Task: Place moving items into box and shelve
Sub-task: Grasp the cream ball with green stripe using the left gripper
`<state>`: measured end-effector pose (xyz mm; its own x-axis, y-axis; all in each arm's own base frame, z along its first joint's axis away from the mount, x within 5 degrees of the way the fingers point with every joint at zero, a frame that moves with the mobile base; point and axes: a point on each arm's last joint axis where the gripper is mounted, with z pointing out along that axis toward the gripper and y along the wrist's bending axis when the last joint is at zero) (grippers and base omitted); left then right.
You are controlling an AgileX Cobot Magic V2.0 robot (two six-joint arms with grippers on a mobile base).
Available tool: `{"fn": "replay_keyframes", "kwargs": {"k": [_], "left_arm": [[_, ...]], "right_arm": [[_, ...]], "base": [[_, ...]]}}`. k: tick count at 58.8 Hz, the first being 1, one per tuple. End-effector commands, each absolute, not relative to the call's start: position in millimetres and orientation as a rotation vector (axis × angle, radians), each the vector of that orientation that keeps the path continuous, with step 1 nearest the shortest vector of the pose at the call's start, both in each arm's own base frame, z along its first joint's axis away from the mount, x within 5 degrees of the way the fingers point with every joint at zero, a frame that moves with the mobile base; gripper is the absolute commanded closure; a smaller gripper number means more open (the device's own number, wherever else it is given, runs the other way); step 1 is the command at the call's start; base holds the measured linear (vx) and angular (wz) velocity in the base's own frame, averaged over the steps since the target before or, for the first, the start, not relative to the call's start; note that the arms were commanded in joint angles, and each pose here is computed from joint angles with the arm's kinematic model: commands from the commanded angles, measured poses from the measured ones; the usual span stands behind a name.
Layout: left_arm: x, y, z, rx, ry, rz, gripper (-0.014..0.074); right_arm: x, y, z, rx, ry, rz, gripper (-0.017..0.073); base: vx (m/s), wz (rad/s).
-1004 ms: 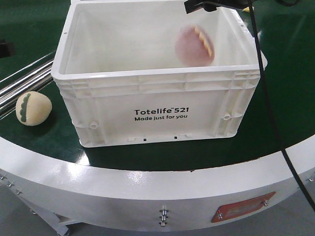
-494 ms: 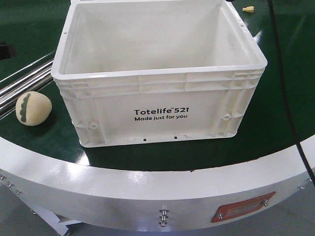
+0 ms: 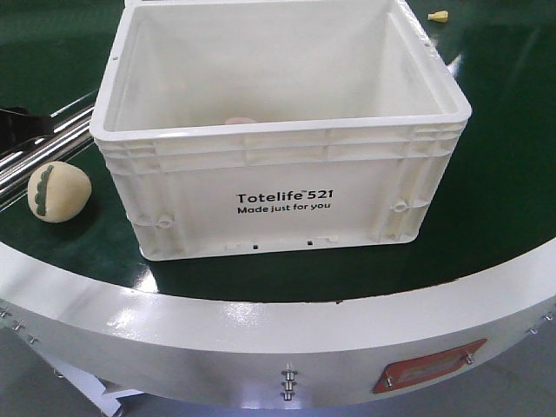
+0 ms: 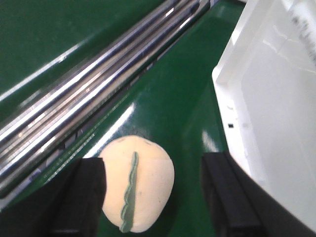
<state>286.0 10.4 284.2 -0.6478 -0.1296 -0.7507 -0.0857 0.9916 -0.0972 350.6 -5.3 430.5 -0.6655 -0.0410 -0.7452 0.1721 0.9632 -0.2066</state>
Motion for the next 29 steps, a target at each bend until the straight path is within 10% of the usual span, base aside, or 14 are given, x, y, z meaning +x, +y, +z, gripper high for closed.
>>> {"fn": "replay_keyframes", "kwargs": {"k": [1, 29], "left_arm": [[295.6, 11.6, 295.6, -0.18, 2.192, -0.082, 0.0023], [331.3, 14.5, 239.7, -0.196, 2.282, -0.067, 0.0071]], "right_arm": [[338.6, -9.7, 457.5, 0.076, 2.17, -0.304, 0.0026], [339.0, -3.3, 455.4, 0.01, 2.192, -0.232, 0.0026]], "base": [[0.0, 0.0], [0.0, 0.0]]}}
